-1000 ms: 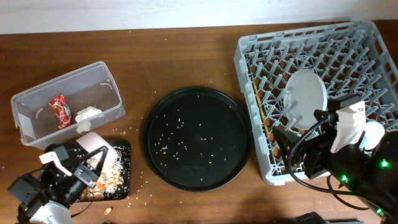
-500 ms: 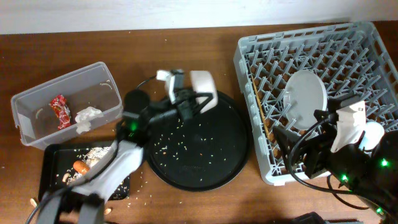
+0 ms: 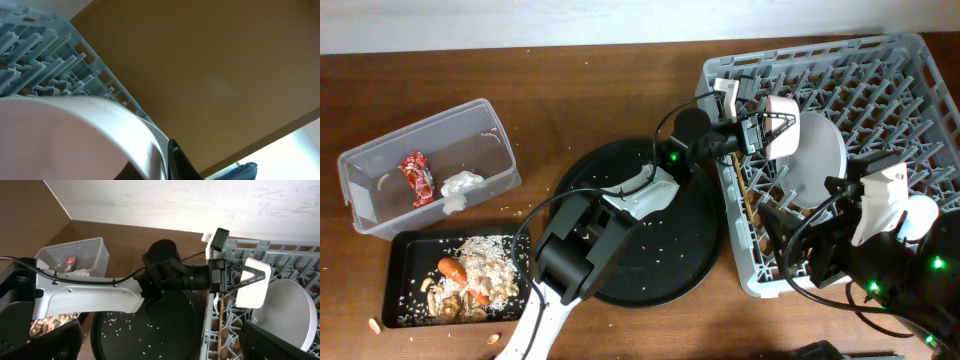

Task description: Sort waste into correct bins and load items into the dishwasher rack

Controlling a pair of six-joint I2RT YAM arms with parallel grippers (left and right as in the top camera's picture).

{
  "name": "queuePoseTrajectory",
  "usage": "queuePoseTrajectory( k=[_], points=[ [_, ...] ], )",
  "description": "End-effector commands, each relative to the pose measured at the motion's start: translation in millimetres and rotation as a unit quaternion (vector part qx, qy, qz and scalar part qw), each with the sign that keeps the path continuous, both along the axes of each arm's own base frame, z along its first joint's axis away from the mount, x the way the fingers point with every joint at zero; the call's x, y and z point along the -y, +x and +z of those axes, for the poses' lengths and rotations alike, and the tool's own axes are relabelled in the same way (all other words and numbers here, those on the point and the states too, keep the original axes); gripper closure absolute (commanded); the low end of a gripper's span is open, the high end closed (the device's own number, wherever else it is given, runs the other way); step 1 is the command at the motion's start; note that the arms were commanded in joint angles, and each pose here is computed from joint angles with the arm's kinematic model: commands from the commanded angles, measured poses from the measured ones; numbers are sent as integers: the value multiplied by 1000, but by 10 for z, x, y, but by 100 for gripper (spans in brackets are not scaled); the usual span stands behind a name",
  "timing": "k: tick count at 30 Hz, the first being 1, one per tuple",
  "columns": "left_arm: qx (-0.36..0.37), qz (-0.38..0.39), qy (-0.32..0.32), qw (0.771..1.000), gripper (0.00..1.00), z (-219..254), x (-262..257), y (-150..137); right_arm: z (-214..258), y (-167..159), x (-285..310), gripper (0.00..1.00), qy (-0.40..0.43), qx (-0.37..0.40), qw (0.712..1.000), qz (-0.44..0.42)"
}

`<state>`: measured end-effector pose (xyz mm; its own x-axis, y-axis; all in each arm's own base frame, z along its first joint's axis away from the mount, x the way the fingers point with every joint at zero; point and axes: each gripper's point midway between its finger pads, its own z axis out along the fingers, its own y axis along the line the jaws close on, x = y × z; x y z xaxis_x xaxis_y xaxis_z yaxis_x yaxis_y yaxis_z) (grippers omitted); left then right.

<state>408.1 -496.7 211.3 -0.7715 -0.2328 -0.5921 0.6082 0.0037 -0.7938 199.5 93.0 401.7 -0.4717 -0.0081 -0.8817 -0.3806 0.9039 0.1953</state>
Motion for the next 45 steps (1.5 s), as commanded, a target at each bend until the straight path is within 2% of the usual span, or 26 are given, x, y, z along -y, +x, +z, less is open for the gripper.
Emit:
queuePoseTrajectory(
  k=[1, 2, 5, 10, 12, 13, 15, 17, 20, 21, 23, 24, 26, 27, 28, 29, 31, 32, 34, 37, 39, 40, 41, 43, 44, 45],
  points=[
    [7, -9, -7, 1000, 48, 71, -49, 46, 20, -3, 12, 1, 0, 4, 1000, -3],
    [8, -11, -5, 1000, 1, 67, -104, 87, 20, -3, 12, 1, 0, 4, 1000, -3],
    [25, -36, -4, 999, 1, 88, -317, 164, 20, -3, 12, 1, 0, 4, 1000, -3],
    [87, -89, 4, 992, 1, 358, -560, 62, 20, -3, 12, 1, 0, 4, 1000, -3],
    [24, -56, 113, 992, 1, -91, -520, 146, 20, -3, 12, 1, 0, 4, 1000, -3],
    [-39, 25, 275, 960, 1, -740, -695, 206, 20, -3, 12, 1, 0, 4, 1000, -3],
    [52, 79, 405, 909, 1, -629, -778, 95, 20, -3, 12, 1, 0, 4, 1000, -3],
    [129, 108, 439, 883, 1, -264, -794, 46, 20, -3, 12, 1, 0, 4, 1000, -3],
    [154, 122, 442, 875, 1, 191, -1044, -24, 20, -3, 12, 1, 0, 4, 1000, -3],
    [137, 157, 465, 860, 1, 475, -1486, -36, 20, -3, 12, 1, 0, 4, 1000, -3],
    [89, 245, 561, 786, 0, 647, -2444, -85, 23, -15, -12, 1, 4, 3, 1000, 4],
    [44, 282, 620, 731, 1, 708, -3128, -263, 32, -56, -90, 1, 24, -6, 999, 22],
    [-53, 321, 655, 682, 1, 870, -4214, -727, 119, 45, -254, 1, 50, -1, 997, 53],
    [-85, 354, 652, 666, 1, 977, -4601, -896, -96, 238, -219, 1, 46, -53, 997, 15],
    [-118, 404, 639, 644, 1, 1125, -5037, -1115, -633, 646, 22, 1, -7, -151, 983, -100],
    [-127, 427, 630, 636, 1, 1192, -5185, -1187, -810, 795, 121, 1, -18, -181, 972, -150],
    [-134, 472, 611, 621, 1, 1348, -5420, -1351, -1537, 1360, 239, 33, 5, -294, 916, -274],
    [-131, 474, 609, 622, 1, 1368, -5420, -1370, -1848, 1557, 318, 37, 25, -332, 886, -323],
    [-132, 473, 610, 622, 1, 1360, -5420, -1370, -2197, 1720, 562, 43, 69, -374, 831, -405],
    [-132, 473, 610, 622, 1, 1360, -5420, -1370, -2373, 1740, 1030, 43, 117, -397, 775, -477],
    [-132, 473, 610, 622, 1, 1360, -5420, -1370, -2581, 1688, 1153, 44, 108, -427, 750, -493],
    [-132, 473, 610, 622, 1, 1360, -5420, -1370, -2658, 1679, 1173, 44, 101, -435, 744, -497],
    [-132, 473, 610, 622, 1, 1360, -5420, -1370, -2792, 1672, 1160, 51, 90, -452, 735, -497],
    [-132, 473, 610, 622, 1, 1360, -5420, -1370, -2856, 1698, 1142, 79, 72, -457, 746, -480],
    [-132, 473, 610, 622, 1, 1360, -5420, -1370, -2795, 1733, 1169, 96, 48, -444, 767, -460],
    [-132, 473, 610, 622, 1, 1360, -5420, -1370, -2643, 1749, 1255, 96, 22, -421, 783, -457]
  ],
)
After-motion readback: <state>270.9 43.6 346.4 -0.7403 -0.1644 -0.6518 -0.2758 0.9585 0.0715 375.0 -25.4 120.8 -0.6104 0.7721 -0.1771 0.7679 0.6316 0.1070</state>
